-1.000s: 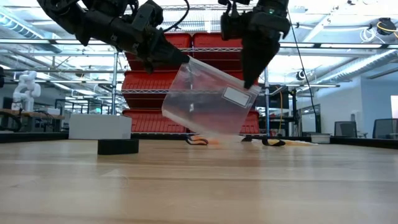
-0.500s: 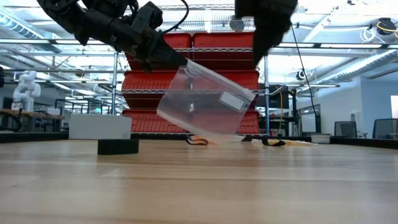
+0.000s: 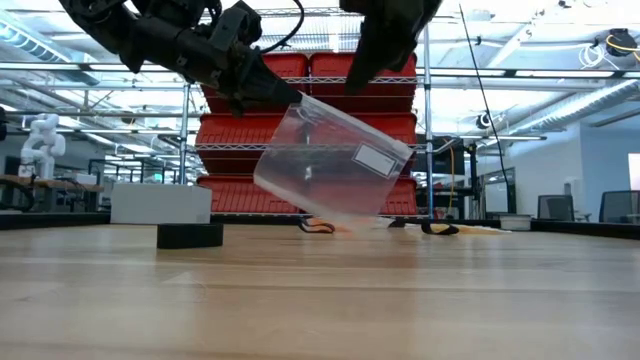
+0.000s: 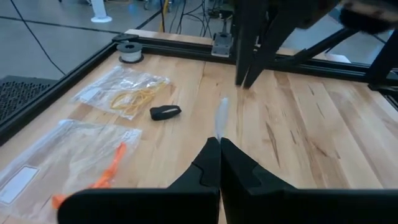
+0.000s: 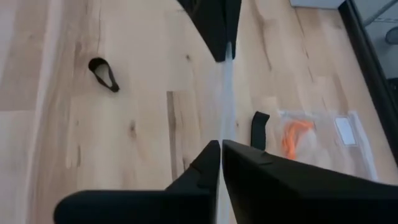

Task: Sort rubber bands
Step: Open the left zip lock bag

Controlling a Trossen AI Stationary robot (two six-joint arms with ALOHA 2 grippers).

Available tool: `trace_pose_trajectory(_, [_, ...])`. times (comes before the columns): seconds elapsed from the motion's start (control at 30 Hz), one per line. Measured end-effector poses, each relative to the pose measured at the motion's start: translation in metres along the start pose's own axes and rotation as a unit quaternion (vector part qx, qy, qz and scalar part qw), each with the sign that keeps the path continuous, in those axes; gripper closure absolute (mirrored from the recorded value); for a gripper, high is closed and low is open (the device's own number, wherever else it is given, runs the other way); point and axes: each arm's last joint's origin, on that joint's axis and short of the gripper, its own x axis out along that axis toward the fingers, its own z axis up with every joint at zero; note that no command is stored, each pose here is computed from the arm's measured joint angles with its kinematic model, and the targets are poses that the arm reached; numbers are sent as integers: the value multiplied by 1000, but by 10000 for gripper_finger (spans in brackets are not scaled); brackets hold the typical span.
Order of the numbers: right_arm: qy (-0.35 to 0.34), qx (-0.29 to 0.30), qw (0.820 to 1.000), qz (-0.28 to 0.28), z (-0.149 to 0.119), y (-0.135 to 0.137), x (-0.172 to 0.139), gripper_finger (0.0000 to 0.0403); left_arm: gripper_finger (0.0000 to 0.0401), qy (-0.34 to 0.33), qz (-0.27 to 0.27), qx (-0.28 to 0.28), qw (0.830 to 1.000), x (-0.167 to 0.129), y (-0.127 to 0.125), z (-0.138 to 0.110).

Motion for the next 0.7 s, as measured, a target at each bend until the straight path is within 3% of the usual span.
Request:
trace_pose_trajectory(0.33, [11,-7,1000,-4,-1,-2,21,402,401,1,-1,3,1000,0,0,0])
trace_pose_trajectory(0.7, [15,-12,1000,-13,-1,-7,23,403,401,3,0,3,1000,0,0,-1])
